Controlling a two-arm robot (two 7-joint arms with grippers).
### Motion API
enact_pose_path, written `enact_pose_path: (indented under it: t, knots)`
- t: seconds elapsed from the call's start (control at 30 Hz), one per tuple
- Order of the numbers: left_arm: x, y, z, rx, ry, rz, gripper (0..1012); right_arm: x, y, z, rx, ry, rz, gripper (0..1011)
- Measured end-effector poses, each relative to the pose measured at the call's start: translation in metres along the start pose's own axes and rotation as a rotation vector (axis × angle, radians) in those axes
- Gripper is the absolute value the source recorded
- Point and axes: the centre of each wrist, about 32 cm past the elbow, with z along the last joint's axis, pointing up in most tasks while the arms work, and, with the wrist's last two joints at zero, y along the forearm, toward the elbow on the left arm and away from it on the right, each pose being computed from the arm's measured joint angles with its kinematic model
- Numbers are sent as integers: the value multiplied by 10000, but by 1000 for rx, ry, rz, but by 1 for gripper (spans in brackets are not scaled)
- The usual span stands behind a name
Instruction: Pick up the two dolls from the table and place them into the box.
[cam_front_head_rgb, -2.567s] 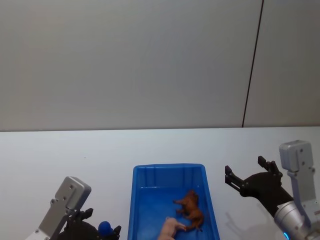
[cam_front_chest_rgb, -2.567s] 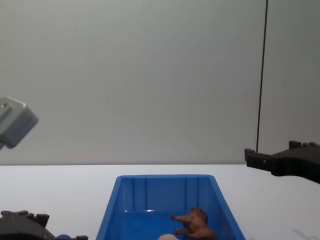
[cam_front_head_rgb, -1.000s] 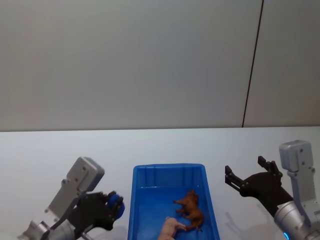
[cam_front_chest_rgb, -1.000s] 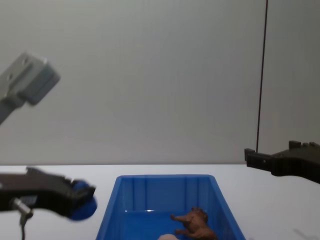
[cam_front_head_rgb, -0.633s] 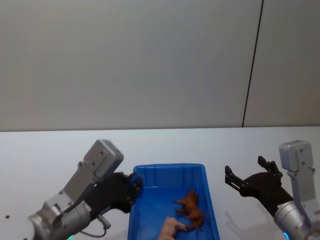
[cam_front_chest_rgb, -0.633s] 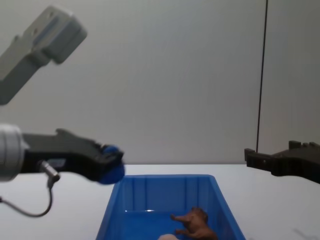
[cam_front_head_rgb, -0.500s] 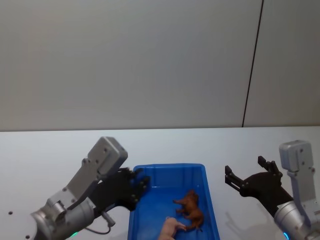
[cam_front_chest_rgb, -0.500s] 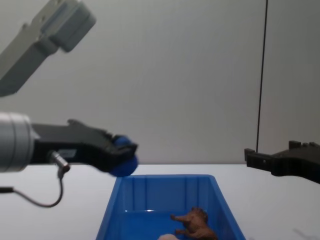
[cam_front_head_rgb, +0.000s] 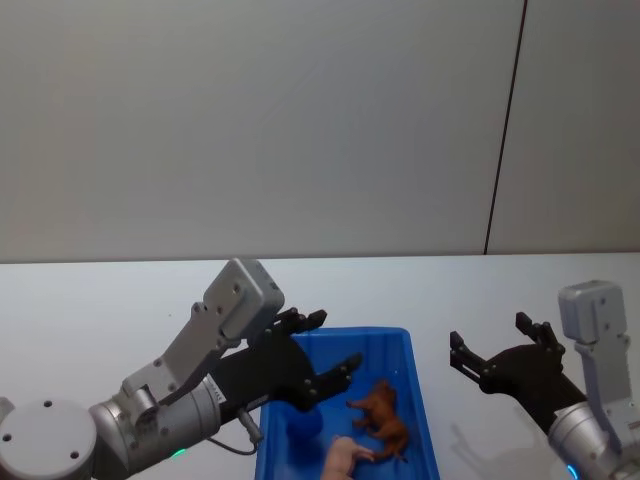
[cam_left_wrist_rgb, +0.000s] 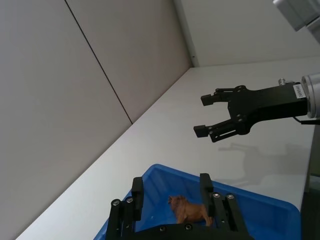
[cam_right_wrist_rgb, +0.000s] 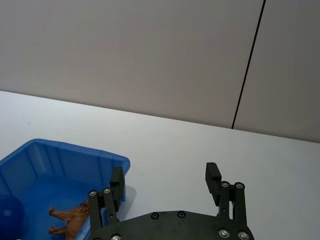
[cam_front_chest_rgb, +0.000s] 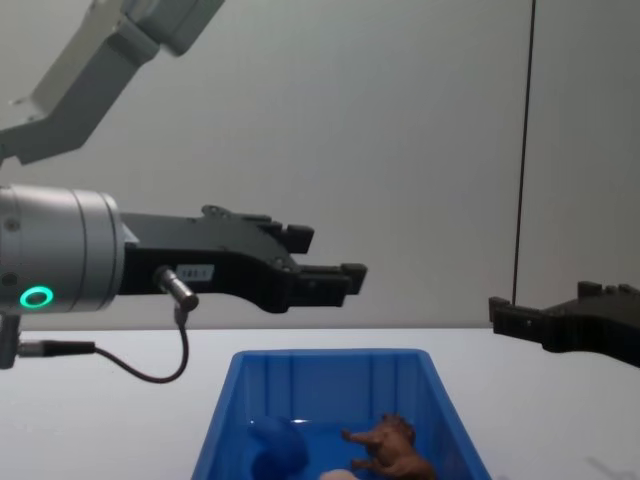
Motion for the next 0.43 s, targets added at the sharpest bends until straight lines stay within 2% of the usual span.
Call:
enact_pose_path:
  t: [0.07,0.1,0.17,0.2,0.43]
  knots:
    - [2,-10,5,-6,0,-6,711,0,0,0,0,0,0,1001]
    - [3,-18,11,-11,-1,-11,773,0,0,0,0,0,0,1001]
    - [4,-27,15,-15,-1,-16,800,0,0,0,0,0,0,1001]
    - [4,-34,19,-19,-2,-21,863,0,0,0,0,0,0,1001]
    - [6,-57,33,-32,-3,-36,1001,0,0,0,0,0,0,1001]
